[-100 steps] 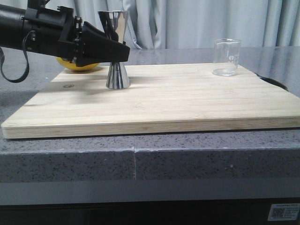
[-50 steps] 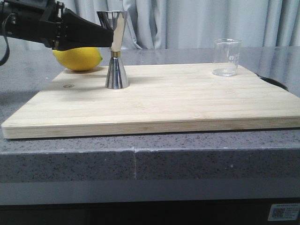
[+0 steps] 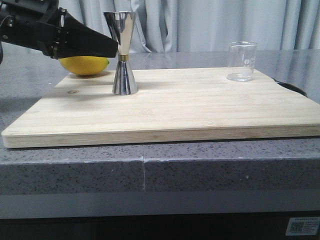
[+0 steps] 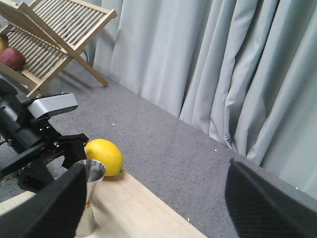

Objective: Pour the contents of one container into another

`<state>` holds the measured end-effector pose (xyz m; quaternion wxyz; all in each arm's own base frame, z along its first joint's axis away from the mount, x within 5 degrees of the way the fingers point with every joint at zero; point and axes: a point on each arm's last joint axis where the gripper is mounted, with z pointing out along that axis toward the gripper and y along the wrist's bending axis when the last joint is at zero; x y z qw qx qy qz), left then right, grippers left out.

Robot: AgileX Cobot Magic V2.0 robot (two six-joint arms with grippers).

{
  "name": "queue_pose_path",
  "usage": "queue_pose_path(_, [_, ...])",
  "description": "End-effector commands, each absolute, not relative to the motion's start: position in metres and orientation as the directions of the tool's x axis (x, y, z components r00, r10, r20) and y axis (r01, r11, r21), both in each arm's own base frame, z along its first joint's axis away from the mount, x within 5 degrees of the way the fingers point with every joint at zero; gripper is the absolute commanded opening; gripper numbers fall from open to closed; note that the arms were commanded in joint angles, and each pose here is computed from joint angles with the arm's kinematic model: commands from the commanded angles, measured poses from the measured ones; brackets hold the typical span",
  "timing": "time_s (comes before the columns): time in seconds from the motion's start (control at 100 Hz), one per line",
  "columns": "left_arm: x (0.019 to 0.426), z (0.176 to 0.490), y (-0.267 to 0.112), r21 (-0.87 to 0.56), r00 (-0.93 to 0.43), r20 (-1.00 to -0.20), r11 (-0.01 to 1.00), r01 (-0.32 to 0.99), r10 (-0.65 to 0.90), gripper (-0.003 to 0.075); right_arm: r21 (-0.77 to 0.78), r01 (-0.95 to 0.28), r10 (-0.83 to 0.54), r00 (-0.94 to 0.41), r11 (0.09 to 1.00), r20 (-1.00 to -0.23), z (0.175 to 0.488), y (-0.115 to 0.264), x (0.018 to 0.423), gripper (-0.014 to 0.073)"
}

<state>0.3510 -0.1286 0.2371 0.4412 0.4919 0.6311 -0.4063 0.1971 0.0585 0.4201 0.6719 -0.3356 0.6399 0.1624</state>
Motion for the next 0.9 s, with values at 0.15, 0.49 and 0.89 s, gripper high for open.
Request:
queue_pose_path(0.15, [0.328, 0.292, -0.119, -0.043, -0.054, -0.986, 0.074, 0.996, 0.157, 0.0424, -0.241, -0.623, -0.173, 0.169, 0.744, -0.970, 0.434, 0.058, 0.192, 0.0524])
queue_pose_path(0.49, [0.311, 0.333, -0.091, -0.002, -0.028, -0.987, 0.164, 0.986, 0.157, 0.0423, -0.241, -0.605, -0.174, 0.167, 0.759, -0.970, 0.434, 0.056, 0.193, 0.0524])
queue_pose_path(0.89, [0.268, 0.416, -0.065, 0.090, 0.055, -0.991, 0.298, 0.950, 0.126, 0.0422, -0.237, -0.509, -0.179, 0.160, 0.828, -0.971, 0.436, 0.047, 0.199, 0.0524])
